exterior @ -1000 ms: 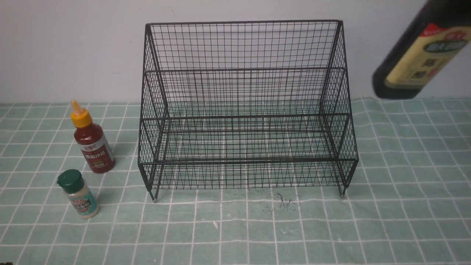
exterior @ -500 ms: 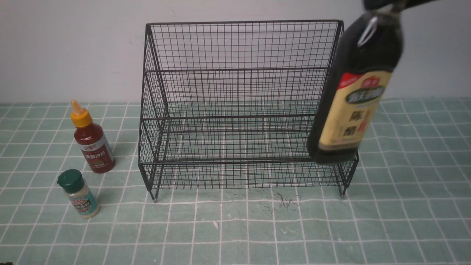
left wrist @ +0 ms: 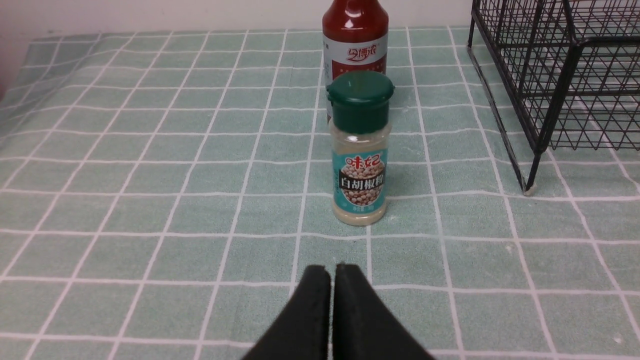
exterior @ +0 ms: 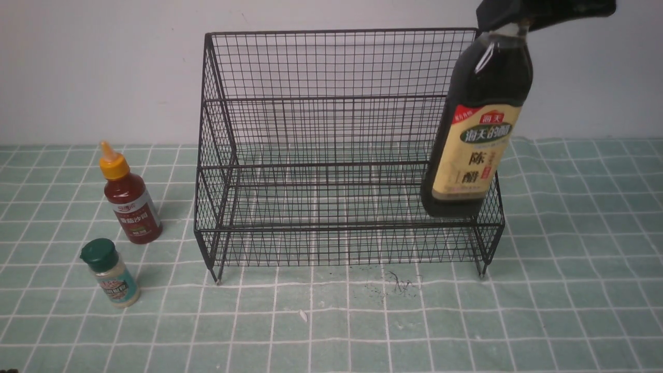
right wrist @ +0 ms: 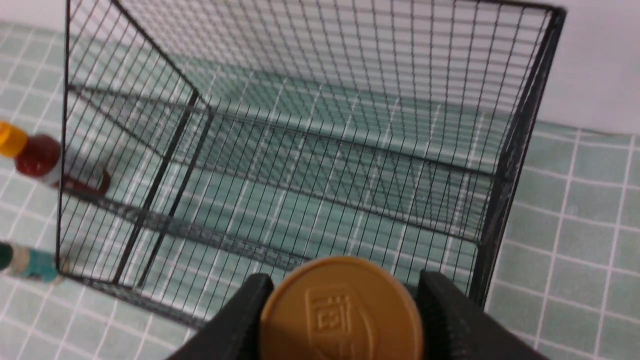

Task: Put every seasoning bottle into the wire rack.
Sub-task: Use the right arm to put the condiment bottle back on the shelf

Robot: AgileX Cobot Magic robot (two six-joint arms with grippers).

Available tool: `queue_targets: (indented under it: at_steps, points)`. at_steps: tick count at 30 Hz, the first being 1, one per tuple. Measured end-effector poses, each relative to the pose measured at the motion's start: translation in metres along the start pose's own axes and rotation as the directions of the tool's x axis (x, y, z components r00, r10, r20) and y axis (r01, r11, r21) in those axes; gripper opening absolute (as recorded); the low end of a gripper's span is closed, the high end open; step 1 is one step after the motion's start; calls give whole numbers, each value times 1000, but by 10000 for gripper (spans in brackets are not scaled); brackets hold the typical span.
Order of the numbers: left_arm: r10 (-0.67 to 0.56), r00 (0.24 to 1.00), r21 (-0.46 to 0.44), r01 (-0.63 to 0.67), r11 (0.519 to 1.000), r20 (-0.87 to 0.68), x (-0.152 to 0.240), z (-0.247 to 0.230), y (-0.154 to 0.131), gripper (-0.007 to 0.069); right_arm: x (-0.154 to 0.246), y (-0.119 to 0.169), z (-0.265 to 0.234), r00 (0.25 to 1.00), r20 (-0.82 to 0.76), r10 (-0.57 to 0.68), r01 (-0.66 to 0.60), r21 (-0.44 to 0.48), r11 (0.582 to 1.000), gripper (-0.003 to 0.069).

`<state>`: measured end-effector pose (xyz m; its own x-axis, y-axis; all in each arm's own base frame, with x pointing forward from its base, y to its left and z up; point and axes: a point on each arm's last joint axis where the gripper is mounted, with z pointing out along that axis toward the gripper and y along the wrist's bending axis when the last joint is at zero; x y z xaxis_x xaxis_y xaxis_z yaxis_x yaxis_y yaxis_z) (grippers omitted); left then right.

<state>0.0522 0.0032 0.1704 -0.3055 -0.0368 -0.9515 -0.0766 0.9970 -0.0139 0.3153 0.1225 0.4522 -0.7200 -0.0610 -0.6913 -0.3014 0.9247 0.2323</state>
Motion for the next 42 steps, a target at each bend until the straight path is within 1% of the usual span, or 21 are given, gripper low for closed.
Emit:
queue_targets:
  at_steps: [4, 11, 19, 25, 36, 42]
  points:
    - [0, 1000, 0, 0, 1000, 0, 0, 0, 0, -6, -1, -3, 10, 1000, -10, 2, -2, 23, 1000, 335]
    - [0, 1000, 0, 0, 1000, 0, 0, 0, 0, -6, 7, -5, 29, 992, -123, 4, 1, 40, 999, 335]
    - [0, 1000, 0, 0, 1000, 0, 0, 0, 0, -6, 12, -1, 51, 983, -183, -19, 30, 59, 998, 335]
    - [0, 1000, 0, 0, 1000, 0, 0, 0, 0, -6, 17, -2, 78, 971, -237, 11, 9, 85, 996, 335]
    - [0, 1000, 0, 0, 1000, 0, 0, 0, 0, -6, 16, -2, 83, 974, -227, 23, -6, 79, 997, 336]
    - [0, 1000, 0, 0, 1000, 0, 0, 0, 0, -6, 15, 0, 80, 978, -208, 31, -17, 65, 998, 389]
